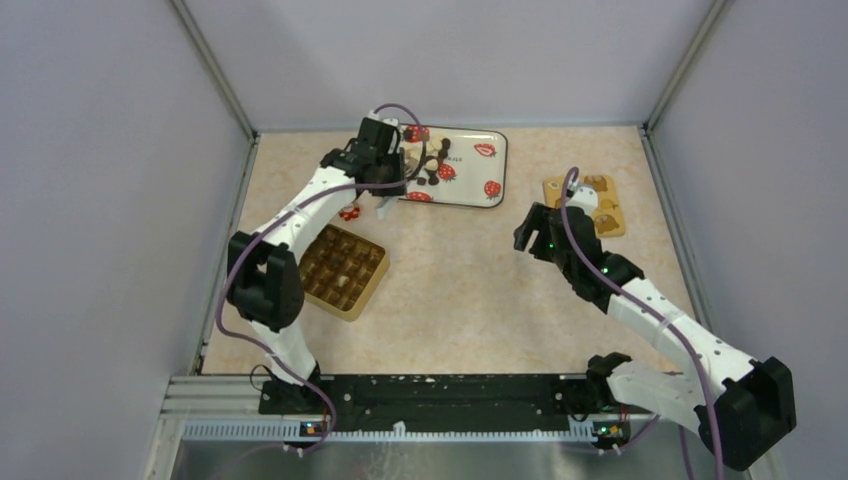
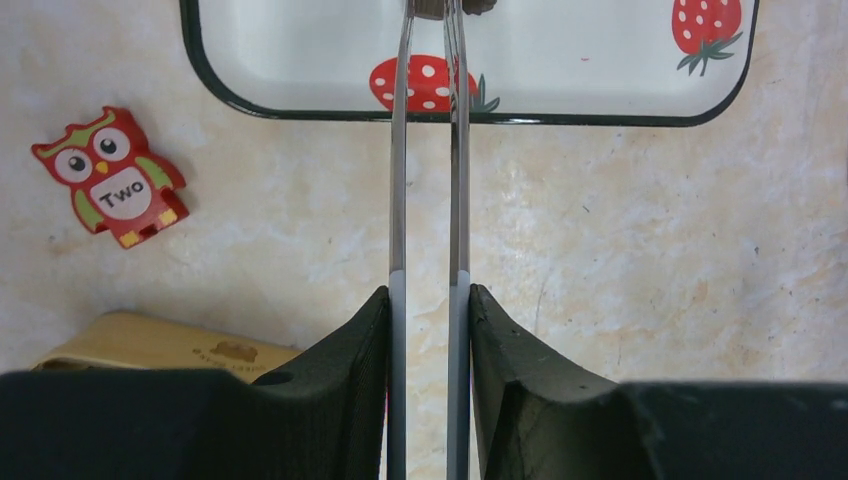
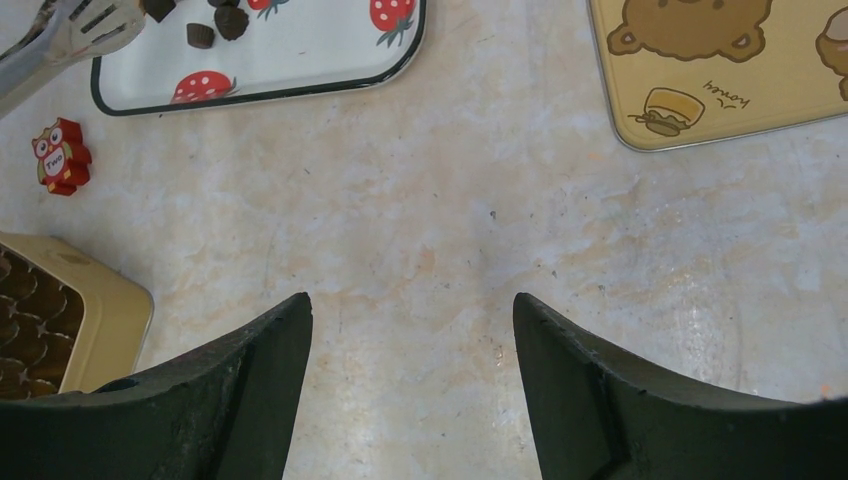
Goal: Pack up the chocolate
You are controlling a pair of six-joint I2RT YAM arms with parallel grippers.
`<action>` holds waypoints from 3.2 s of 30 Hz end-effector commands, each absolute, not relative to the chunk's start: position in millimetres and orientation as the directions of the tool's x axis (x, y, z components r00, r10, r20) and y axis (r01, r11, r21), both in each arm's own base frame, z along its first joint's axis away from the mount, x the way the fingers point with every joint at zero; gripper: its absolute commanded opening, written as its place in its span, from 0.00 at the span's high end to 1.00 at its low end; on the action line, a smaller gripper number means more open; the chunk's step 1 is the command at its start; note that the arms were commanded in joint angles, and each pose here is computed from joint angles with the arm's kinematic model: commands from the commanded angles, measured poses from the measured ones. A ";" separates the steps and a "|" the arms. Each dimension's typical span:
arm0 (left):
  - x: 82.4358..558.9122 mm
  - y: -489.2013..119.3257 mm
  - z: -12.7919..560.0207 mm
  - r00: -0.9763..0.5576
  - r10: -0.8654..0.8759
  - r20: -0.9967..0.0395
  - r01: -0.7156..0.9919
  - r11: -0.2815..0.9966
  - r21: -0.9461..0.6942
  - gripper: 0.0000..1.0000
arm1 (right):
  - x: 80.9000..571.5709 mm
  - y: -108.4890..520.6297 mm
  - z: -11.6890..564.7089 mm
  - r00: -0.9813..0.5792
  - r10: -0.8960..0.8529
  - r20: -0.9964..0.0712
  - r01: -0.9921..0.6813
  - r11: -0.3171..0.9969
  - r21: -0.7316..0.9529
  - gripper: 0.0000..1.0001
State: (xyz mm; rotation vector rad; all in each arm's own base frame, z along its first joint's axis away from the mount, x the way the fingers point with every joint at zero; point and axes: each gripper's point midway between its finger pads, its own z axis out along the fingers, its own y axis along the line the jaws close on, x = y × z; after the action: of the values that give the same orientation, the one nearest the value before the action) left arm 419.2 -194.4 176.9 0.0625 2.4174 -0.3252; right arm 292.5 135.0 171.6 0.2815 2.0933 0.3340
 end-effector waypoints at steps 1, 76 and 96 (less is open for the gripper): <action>449.0 -209.4 192.1 -0.711 -0.041 -0.702 0.172 0.958 -0.230 0.61 | 295.5 128.9 191.1 -0.461 0.356 -0.813 0.082 0.929 0.360 0.28; 150.1 -86.9 229.2 -0.910 -0.087 -0.406 -0.005 0.980 -0.199 0.77 | 313.8 162.7 188.1 -0.501 0.342 -0.795 -0.015 0.915 0.404 0.28; 117.4 -79.2 194.4 -0.927 -0.172 -0.334 -0.099 0.970 -0.223 0.78 | 316.4 168.9 187.7 -0.513 0.336 -0.790 -0.033 0.912 0.410 0.29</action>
State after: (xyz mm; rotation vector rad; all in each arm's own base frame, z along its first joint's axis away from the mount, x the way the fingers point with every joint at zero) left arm 117.2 -81.1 194.3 -0.1581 2.7921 -0.2876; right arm 304.7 162.3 163.5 0.2257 2.1279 0.4290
